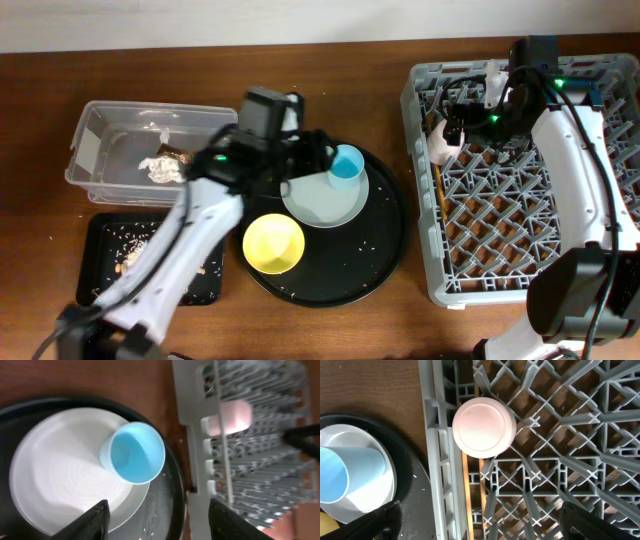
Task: Sort waste into correct bins and load items into the dishwasher rack
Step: 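Move the left gripper toward the blue cup on the white plate, then grasp the blue cup with the left gripper and lift it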
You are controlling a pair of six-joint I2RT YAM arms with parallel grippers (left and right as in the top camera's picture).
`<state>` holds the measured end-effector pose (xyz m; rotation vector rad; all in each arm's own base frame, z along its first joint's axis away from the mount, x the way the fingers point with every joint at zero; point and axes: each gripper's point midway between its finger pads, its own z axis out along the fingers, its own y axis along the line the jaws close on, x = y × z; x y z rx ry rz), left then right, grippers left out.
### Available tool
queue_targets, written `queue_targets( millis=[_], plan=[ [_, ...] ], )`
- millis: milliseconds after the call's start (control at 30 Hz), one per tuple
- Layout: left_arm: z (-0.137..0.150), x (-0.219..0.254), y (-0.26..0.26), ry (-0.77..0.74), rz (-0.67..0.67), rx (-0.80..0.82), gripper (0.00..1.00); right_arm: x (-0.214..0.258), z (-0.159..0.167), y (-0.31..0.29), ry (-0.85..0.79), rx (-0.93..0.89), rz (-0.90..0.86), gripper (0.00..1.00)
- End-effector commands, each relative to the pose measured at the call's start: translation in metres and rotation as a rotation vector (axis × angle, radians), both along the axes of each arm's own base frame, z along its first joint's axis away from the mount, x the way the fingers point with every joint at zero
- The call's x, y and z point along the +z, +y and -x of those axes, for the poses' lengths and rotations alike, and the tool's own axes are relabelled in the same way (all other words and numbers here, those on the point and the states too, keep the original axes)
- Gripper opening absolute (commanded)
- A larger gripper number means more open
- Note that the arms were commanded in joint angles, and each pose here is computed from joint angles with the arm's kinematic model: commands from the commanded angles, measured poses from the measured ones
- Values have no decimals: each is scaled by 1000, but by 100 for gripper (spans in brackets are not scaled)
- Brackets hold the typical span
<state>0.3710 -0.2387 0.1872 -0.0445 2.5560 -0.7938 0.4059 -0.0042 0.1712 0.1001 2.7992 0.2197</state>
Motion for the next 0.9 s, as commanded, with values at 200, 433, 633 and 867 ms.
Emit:
queue_targets(
  millis=[200,433,633,867],
  plan=[
    [-21,-77,-6,42,-194,69,56,12,-2,1,-33,6,-2,98],
    [-29,-109,-10,71,-215,68,51,12,-2,1,-33,6,-2,98],
    [-30,-122,-10,90,-228,66,35,12,-2,1,-33,6,-2,98],
    [-28,-123,-10,97,-229,63,19,12,-2,1,-33,6,-2,98]
  ],
)
